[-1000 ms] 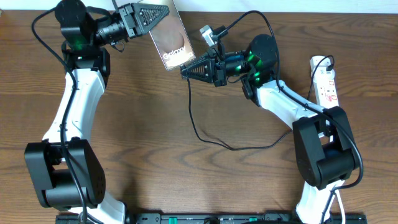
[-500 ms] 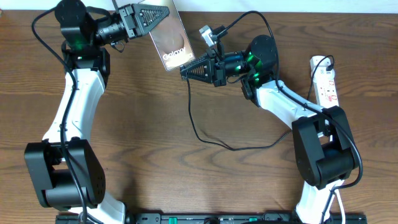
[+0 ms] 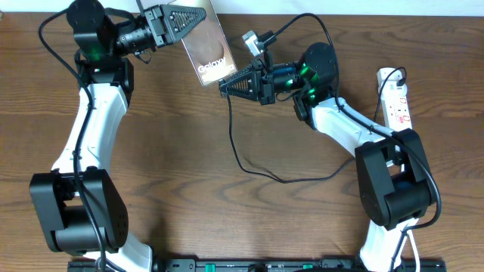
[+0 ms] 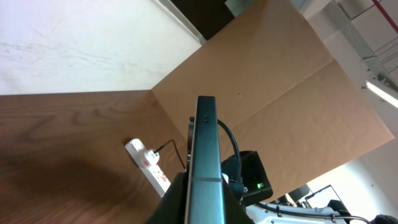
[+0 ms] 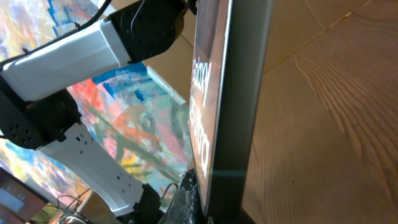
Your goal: Plug charger to phone and switch on socket
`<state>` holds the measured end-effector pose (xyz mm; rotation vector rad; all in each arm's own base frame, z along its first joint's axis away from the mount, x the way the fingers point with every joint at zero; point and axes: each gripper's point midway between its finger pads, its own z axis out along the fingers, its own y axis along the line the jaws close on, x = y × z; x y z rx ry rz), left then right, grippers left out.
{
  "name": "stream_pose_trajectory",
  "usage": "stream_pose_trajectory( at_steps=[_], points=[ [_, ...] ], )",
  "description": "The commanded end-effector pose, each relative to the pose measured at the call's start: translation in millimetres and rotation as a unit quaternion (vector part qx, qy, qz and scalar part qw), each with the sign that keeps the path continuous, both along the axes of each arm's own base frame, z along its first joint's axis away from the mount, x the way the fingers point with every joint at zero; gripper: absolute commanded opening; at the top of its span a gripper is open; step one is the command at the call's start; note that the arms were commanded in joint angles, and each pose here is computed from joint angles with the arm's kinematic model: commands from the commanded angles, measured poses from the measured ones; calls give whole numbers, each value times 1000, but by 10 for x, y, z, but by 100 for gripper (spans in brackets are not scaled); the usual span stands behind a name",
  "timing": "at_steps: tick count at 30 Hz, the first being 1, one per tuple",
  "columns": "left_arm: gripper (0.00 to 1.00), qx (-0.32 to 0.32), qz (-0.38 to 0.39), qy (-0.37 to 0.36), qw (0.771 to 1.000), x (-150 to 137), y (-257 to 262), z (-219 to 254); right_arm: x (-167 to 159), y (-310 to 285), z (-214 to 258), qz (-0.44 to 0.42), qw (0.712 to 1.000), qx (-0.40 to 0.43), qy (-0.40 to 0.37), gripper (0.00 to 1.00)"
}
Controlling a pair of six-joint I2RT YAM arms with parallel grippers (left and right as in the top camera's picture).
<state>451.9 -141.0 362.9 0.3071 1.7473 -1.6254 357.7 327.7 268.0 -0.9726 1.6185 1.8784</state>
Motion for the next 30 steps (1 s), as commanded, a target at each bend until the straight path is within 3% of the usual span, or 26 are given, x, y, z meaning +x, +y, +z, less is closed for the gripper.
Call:
stream_pose_trajectory(
  at_steps=[1, 20, 23, 27, 30],
  points=[
    [8, 12, -68, -7, 998, -239, -128, 21, 334, 9, 162, -90, 995, 29, 8, 1],
    [7, 12, -66, -10, 998, -232, -128, 23, 322, -2, 164, -85, 996, 28, 11, 2],
    [8, 11, -59, -10, 998, -211, -123, 27, 298, -4, 153, -78, 997, 26, 7, 17],
    [8, 10, -52, -10, 999, -184, -116, 32, 280, -2, 141, -73, 997, 24, 4, 50],
    [7, 9, -49, -10, 999, -175, -114, 34, 251, 1, 133, -65, 998, 22, 3, 99]
  ],
)
